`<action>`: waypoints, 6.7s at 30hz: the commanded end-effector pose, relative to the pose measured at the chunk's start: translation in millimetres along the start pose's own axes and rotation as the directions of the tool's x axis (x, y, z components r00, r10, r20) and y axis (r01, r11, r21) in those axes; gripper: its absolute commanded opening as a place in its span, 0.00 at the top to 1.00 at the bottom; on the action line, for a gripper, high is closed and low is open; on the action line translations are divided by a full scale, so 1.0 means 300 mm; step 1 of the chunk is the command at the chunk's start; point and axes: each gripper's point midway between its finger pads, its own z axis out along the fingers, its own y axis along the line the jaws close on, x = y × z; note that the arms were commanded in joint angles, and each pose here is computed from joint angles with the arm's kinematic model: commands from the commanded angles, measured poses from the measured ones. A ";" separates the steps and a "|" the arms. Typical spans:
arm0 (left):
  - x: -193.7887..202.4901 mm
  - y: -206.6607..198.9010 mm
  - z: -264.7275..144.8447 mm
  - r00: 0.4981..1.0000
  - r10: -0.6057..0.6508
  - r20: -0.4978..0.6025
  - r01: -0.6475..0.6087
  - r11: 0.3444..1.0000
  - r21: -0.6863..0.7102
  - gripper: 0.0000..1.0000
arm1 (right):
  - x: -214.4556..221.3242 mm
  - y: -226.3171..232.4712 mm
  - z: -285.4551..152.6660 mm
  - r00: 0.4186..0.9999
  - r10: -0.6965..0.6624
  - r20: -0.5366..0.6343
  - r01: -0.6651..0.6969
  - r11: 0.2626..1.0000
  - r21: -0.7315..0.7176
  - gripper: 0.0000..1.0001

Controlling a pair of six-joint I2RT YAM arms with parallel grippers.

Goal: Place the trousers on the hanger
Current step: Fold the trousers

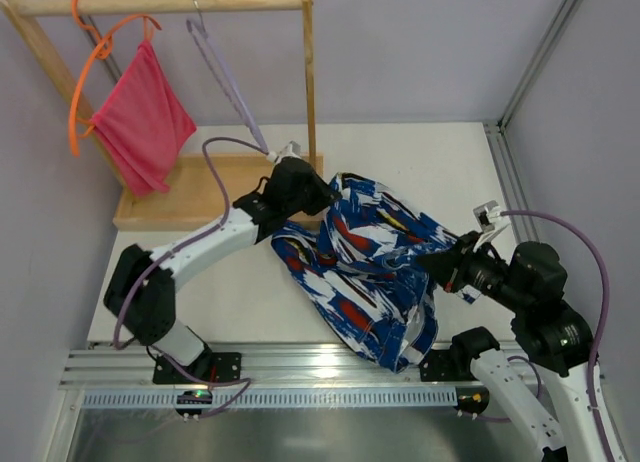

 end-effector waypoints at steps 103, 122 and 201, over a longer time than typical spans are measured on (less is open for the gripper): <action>-0.436 0.094 -1.070 0.852 0.447 0.273 -0.313 0.852 -0.419 1.00 | -0.677 -0.233 -0.406 0.817 -0.338 0.467 -0.146 0.662 0.735 0.96; -0.062 0.415 -0.534 0.973 0.228 -0.020 -0.222 0.920 -0.324 0.31 | -0.479 -0.551 -0.341 0.934 -0.226 0.276 -0.187 0.350 0.918 0.96; -0.390 1.376 -0.941 0.605 -0.225 0.764 0.782 -0.012 -0.623 0.28 | -0.367 -0.669 -0.303 0.910 -0.187 0.371 -0.305 0.306 0.902 0.96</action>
